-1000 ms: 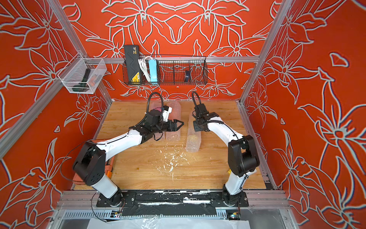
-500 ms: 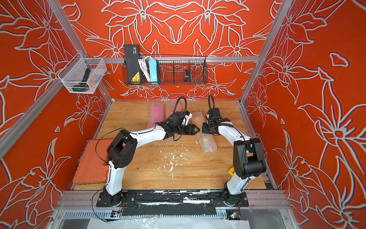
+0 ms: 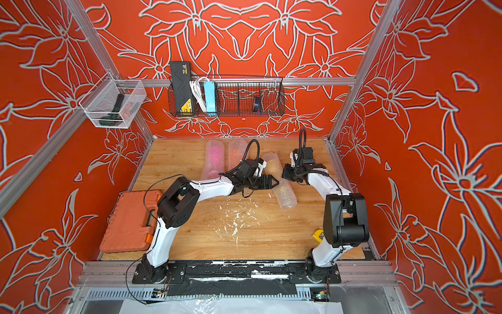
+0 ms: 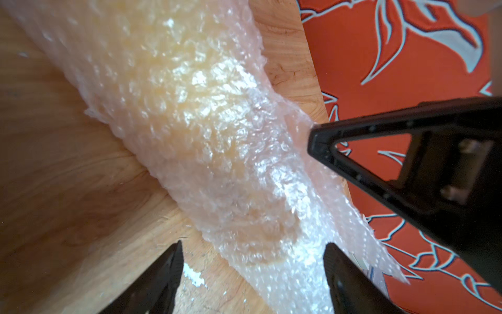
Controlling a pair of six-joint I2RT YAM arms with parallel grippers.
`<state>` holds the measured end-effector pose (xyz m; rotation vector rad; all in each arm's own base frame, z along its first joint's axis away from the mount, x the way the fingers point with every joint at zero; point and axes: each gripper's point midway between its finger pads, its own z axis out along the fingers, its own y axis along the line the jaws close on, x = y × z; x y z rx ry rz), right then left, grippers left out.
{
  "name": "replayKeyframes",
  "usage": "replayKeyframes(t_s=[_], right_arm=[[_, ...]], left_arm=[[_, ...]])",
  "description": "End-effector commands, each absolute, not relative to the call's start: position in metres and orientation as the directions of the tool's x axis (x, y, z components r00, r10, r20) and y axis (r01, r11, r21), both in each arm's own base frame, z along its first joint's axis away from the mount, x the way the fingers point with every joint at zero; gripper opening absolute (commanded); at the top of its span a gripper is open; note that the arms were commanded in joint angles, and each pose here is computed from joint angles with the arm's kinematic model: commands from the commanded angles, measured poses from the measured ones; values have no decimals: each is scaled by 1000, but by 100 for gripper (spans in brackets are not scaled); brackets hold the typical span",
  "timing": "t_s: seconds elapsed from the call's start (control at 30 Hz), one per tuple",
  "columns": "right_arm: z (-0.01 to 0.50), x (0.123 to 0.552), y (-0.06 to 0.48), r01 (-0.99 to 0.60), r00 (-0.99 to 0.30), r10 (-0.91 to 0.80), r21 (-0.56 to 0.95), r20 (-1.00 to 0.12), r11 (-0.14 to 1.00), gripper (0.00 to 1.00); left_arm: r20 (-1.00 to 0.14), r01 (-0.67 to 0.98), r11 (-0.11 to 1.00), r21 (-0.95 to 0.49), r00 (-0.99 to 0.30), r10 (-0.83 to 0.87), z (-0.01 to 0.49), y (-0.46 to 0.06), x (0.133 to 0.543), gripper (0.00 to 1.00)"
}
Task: Unpack wine glasses from bubble wrap
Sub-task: Unwrap the bubble wrap at the center of the board.
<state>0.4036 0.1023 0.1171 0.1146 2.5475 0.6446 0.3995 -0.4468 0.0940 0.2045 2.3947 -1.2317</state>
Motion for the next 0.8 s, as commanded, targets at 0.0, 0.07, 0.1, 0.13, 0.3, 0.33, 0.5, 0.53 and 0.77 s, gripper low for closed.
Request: replayKeyframes(t_s=[0.0,0.07,0.1,0.13,0.3,0.33,0.5,0.53,0.77], right_arm=[[122,400,109,-47,-870,220,519,-441,853,0],[120,400,108,-40,-871,226,521,-437,853,0],[120,399,108,-39,-870,228,523,-437,852,0],[120,399,107,-37,-870,230,521,-437,853,0],[118,395,106,-33,-875,230,526,-426,850,0],[117,394,106,-31,-874,232,527,-426,849,0],[122,394,103,-32,-867,237,524,-439,851,0],[123,394,103,-35,-866,233,519,-442,854,0],[116,391,83,-2,-865,205,412,-457,911,0]], left_arm=[[-406,312,495,-810,-910,-90,106,-465,397,80],[-384,301,464,-833,-919,-93,108,-470,395,80],[-381,297,459,-837,-919,-100,108,-470,396,80],[-380,290,461,-839,-918,-114,108,-469,397,80],[-371,268,452,-851,-915,-156,106,-467,401,77],[-368,262,458,-849,-916,-159,102,-467,403,75],[-343,256,441,-860,-930,-130,88,-476,403,40],[-342,255,442,-860,-931,-128,86,-476,402,39],[-394,278,508,-815,-909,-135,87,-450,404,16]])
